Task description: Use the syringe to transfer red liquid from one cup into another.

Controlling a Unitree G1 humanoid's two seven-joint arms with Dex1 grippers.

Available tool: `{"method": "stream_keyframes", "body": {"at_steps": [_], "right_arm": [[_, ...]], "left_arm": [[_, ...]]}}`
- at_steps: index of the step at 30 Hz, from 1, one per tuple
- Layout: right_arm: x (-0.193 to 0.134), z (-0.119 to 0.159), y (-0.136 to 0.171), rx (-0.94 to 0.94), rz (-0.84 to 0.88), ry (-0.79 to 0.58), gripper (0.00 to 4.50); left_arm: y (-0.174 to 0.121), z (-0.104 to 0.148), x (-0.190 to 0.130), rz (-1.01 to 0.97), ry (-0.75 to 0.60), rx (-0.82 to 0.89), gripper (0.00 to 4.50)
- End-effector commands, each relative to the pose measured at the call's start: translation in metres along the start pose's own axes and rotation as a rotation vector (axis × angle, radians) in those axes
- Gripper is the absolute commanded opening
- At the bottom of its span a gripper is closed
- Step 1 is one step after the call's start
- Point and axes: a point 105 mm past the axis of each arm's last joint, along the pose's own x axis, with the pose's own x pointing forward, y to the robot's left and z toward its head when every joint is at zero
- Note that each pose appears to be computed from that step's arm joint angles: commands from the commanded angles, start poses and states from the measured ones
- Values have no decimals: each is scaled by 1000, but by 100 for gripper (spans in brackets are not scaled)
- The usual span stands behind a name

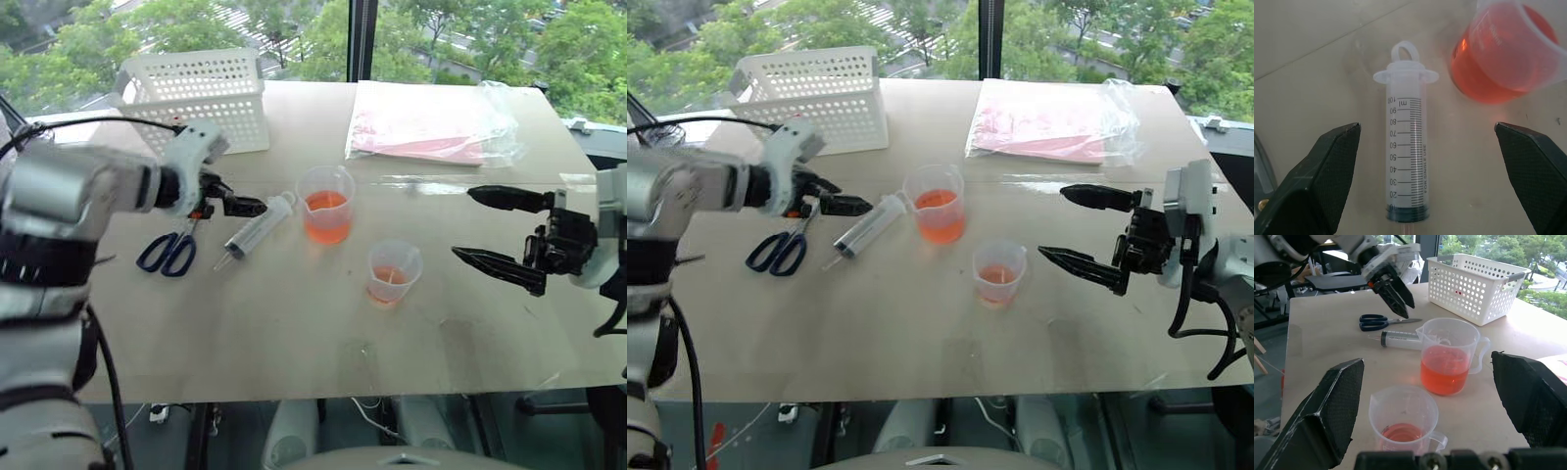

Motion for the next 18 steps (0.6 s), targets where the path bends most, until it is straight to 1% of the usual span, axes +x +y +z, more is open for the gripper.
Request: {"method": "stream_keyframes", "body": {"at_steps": [1, 3, 8, 15, 17, 18], "right_arm": [[-2, 8, 4, -39, -27, -13, 450], [-2, 8, 7, -37, -34, -14, 450], [-5, 12, 14, -40, -54, -11, 450], [-1, 10, 26, -33, -57, -8, 450], [-1, 10, 28, -29, -63, -13, 450], [-1, 9, 29, -28, -66, -14, 450]], "left_arm": [[15, 12, 12, 12, 60, -40, 447], [16, 16, 23, -17, 93, -71, 447], [26, 8, 46, -2, 212, 8, 447], [25, 10, 51, -38, 281, 82, 447], [22, 8, 55, -47, 308, 101, 447], [21, 6, 58, -51, 323, 110, 423]]}}
